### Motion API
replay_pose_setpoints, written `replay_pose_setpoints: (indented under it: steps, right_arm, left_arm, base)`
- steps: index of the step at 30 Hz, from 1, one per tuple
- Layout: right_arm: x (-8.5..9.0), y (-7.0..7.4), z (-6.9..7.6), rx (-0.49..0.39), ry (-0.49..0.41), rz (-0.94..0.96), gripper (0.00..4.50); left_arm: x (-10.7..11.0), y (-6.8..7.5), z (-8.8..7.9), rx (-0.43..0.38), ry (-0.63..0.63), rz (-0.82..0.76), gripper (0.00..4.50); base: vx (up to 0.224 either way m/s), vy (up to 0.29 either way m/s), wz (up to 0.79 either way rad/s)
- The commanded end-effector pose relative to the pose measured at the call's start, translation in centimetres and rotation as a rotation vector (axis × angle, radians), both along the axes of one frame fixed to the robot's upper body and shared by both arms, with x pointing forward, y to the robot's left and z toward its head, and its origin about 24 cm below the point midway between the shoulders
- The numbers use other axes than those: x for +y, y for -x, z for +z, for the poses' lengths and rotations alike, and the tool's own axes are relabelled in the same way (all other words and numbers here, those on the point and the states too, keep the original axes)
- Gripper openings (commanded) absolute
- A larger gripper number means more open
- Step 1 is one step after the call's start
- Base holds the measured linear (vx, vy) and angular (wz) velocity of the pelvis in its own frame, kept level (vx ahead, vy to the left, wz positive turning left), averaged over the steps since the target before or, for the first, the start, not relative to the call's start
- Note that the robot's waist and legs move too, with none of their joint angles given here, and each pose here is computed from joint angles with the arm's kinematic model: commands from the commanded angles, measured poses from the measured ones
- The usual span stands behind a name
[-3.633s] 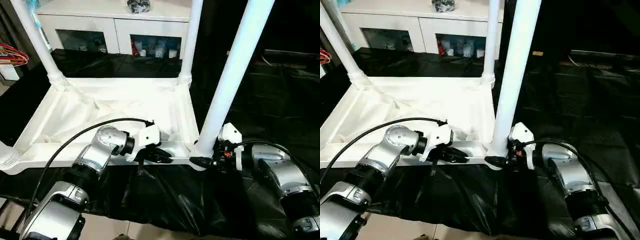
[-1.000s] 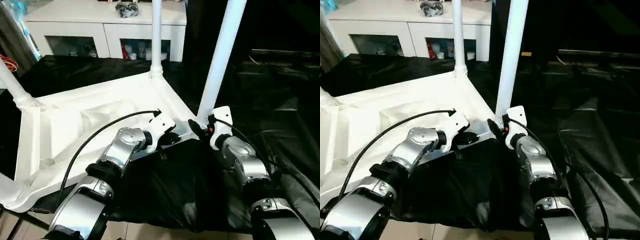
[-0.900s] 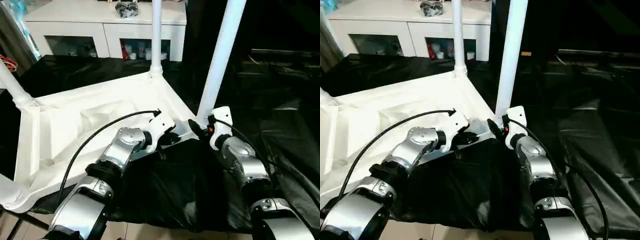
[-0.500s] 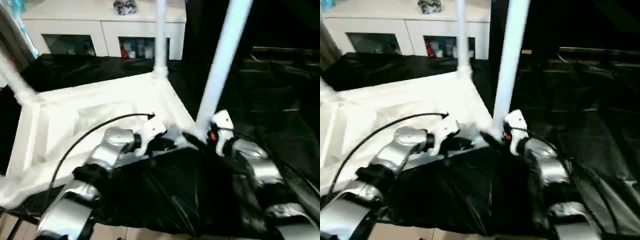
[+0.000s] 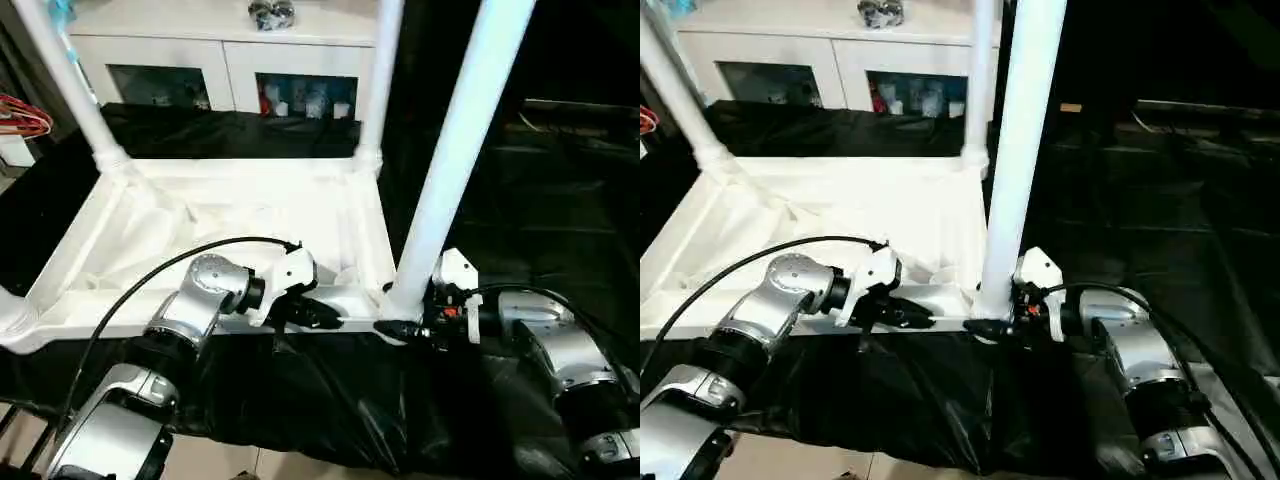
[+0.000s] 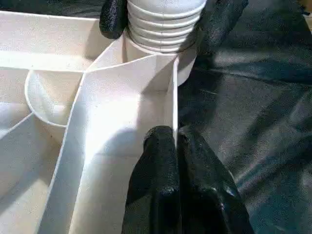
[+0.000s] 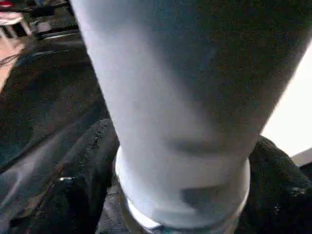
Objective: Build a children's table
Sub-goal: Rotate leg to tighten
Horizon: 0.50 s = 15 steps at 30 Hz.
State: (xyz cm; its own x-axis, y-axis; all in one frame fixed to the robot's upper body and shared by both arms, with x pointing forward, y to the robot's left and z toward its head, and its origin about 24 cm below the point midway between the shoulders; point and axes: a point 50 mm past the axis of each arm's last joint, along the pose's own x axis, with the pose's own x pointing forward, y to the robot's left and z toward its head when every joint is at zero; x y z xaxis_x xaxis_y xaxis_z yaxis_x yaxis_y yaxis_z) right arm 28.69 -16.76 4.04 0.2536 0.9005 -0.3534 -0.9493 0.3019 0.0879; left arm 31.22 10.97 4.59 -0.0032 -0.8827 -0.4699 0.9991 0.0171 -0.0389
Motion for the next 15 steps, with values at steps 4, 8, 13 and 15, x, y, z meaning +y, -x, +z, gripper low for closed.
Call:
replay_pose_setpoints:
  steps: [4, 8, 13, 15]
  right_arm:
    - [1.6, 1.2, -0.9, 0.080, -0.015, 0.102, 2.86]
    - [2.1, 0.9, -1.3, 0.077, -0.037, 0.036, 2.77]
    - [2.8, -1.1, -2.0, 0.014, -0.033, -0.224, 2.75]
    - [3.3, -2.6, -2.7, 0.004, -0.019, -0.431, 2.75]
  left_arm:
    - [-1.1, 0.3, 0.3, -0.009, 0.021, -0.053, 0.00]
    - [-1.7, 0.3, 0.2, -0.019, 0.031, -0.037, 0.00]
    - [-2.8, -0.4, 0.2, -0.045, 0.038, 0.061, 0.00]
    - [-4.2, -1.2, 0.3, -0.071, 0.038, 0.162, 0.00]
  base:
    - [0.000, 0.000, 0.00]
    - [0.000, 0.000, 0.00]
    - [0.000, 0.000, 0.00]
    - [0.000, 0.000, 0.00]
